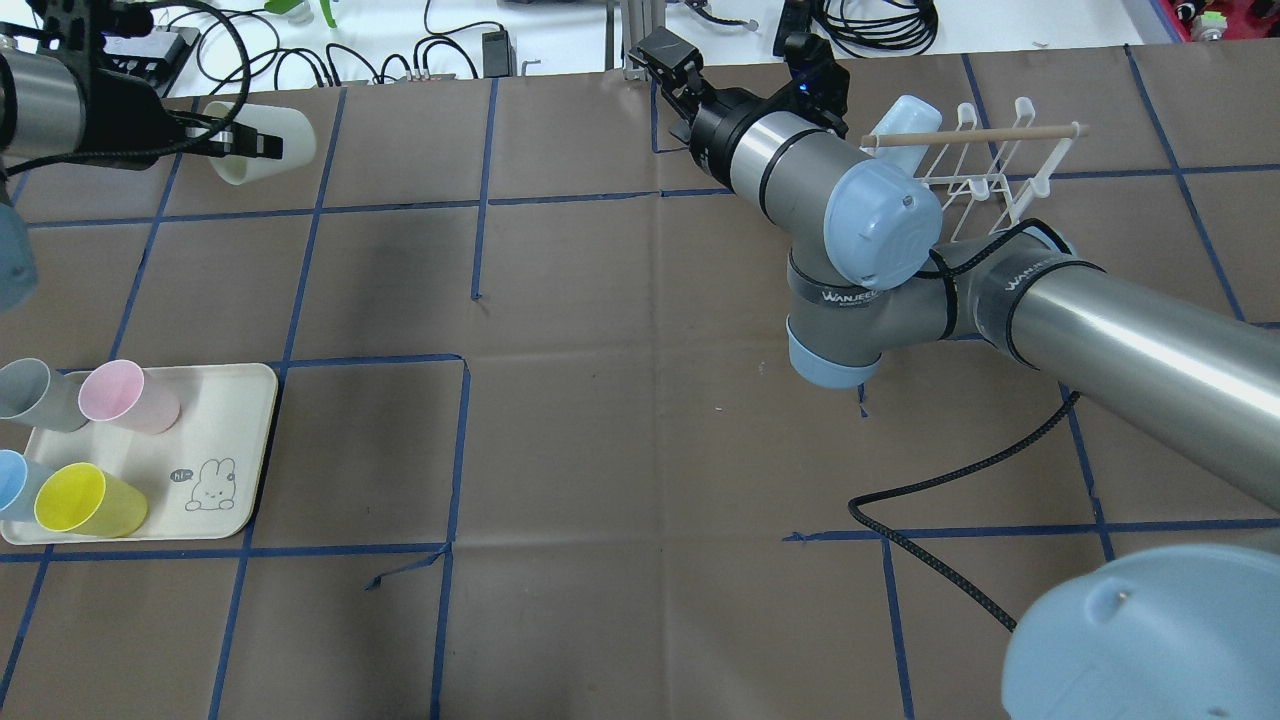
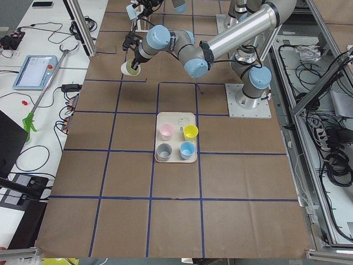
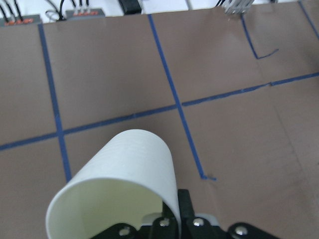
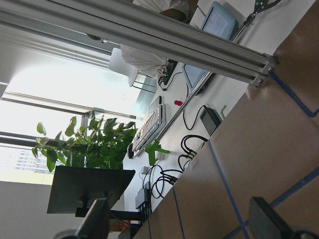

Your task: Transfer IKEA cup to right arm and place on rack

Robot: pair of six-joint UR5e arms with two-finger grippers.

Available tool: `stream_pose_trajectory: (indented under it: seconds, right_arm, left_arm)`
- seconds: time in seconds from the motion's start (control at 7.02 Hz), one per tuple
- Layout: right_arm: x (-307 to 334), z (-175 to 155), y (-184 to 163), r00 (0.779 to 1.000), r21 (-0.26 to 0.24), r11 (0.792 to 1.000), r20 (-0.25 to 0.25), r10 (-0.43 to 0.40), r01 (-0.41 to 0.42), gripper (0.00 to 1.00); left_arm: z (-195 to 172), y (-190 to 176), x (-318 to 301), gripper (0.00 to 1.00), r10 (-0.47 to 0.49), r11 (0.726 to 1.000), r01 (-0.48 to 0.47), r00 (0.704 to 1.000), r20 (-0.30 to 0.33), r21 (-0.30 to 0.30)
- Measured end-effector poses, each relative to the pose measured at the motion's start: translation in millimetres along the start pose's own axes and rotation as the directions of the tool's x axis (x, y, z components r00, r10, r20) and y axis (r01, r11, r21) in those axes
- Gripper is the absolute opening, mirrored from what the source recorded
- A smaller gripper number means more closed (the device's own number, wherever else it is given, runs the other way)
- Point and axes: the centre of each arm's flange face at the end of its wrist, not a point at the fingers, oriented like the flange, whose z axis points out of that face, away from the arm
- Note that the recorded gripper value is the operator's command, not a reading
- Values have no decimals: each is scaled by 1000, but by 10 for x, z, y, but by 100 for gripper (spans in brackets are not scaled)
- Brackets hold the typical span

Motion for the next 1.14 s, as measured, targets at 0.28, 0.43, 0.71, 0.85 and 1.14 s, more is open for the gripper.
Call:
stream_pose_trajectory:
  seconds: [0.28,0.43,0.71,0.85,1.14]
  right_arm:
    - [26,-9,44,999,-8,999,-2,38,-38,100]
    - [36,-24,55,998,-11,998,-1,64,-64,100]
    - [40,-38,71,994,-18,994,1,112,-112,100]
    - [43,-37,74,993,-19,993,1,118,-118,100]
    - [46,-41,74,991,-16,991,11,134,-134,100]
  left_arm:
    - [269,108,409,0,152,973,-138,986,-64,185]
    - [460,82,643,0,237,945,-207,967,-96,252]
    - [916,88,1090,0,377,883,-319,919,-114,345]
    - [1047,105,1283,0,393,870,-324,911,-125,372]
    - [1127,207,1632,0,347,876,-259,925,-158,406]
